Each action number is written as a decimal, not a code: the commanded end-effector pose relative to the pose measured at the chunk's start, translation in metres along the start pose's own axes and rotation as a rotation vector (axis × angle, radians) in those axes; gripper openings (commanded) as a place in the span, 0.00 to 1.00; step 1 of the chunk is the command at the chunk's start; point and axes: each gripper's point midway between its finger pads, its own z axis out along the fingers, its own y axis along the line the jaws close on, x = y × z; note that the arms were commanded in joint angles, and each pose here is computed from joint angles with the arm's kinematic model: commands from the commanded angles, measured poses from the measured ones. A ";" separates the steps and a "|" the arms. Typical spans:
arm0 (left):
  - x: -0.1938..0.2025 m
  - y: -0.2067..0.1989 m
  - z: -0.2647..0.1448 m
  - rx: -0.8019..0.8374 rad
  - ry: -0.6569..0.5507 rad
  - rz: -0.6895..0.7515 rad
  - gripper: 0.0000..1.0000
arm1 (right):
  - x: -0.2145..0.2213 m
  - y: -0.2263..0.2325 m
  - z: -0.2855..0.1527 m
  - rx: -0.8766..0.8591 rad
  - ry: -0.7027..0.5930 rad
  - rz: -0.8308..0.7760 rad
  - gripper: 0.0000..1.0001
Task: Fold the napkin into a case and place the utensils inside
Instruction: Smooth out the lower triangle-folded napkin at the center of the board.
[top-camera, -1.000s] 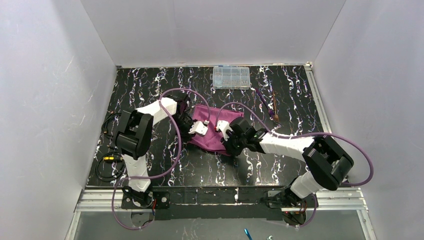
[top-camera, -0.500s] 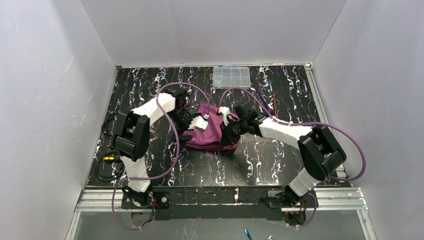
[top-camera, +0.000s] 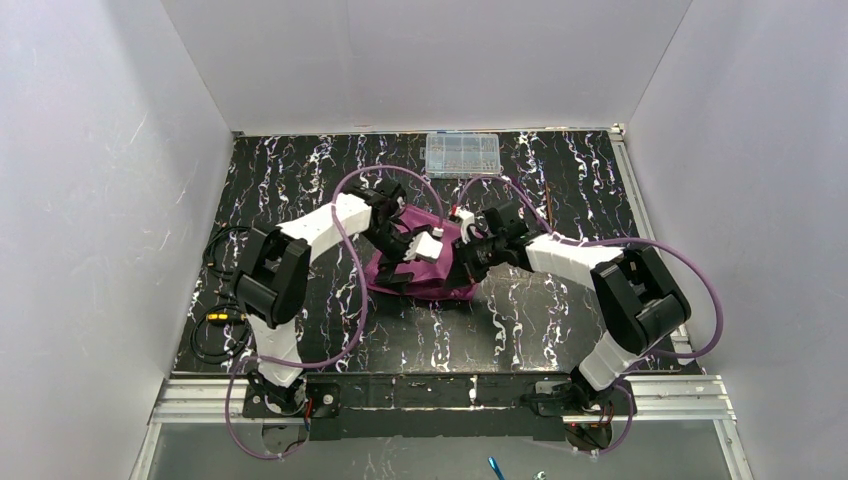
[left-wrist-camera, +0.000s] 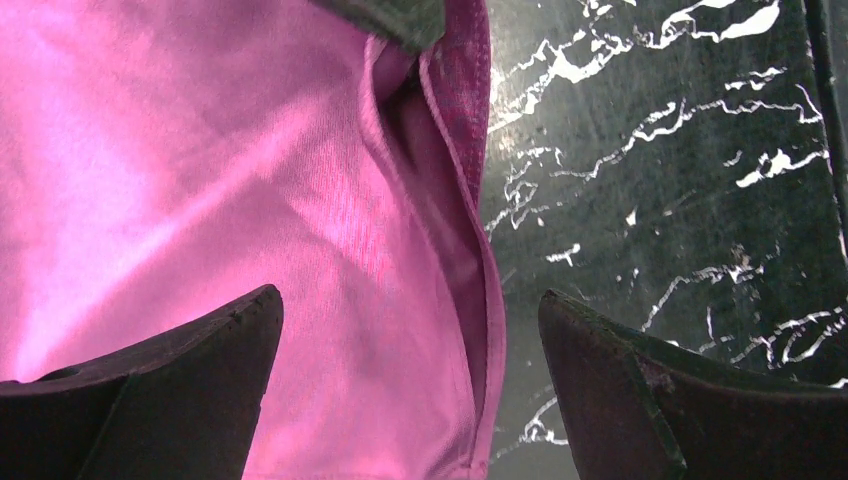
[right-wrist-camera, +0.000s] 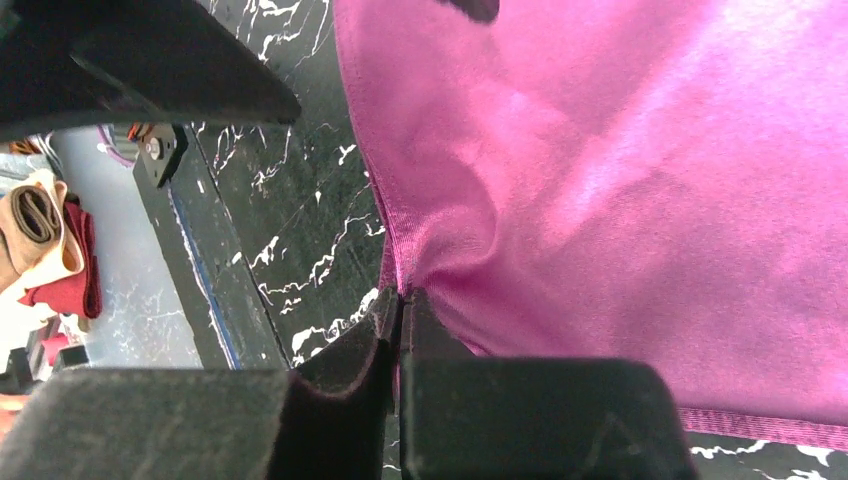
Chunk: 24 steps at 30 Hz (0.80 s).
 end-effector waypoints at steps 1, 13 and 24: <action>-0.006 0.005 0.019 0.004 -0.034 -0.016 0.98 | -0.010 -0.003 0.000 -0.032 -0.049 0.037 0.01; 0.004 -0.015 0.023 0.264 0.042 -0.092 0.98 | -0.013 -0.033 -0.021 0.125 -0.181 0.153 0.01; 0.008 -0.026 0.020 0.339 0.068 -0.039 0.98 | -0.017 -0.051 -0.035 0.199 -0.229 0.220 0.01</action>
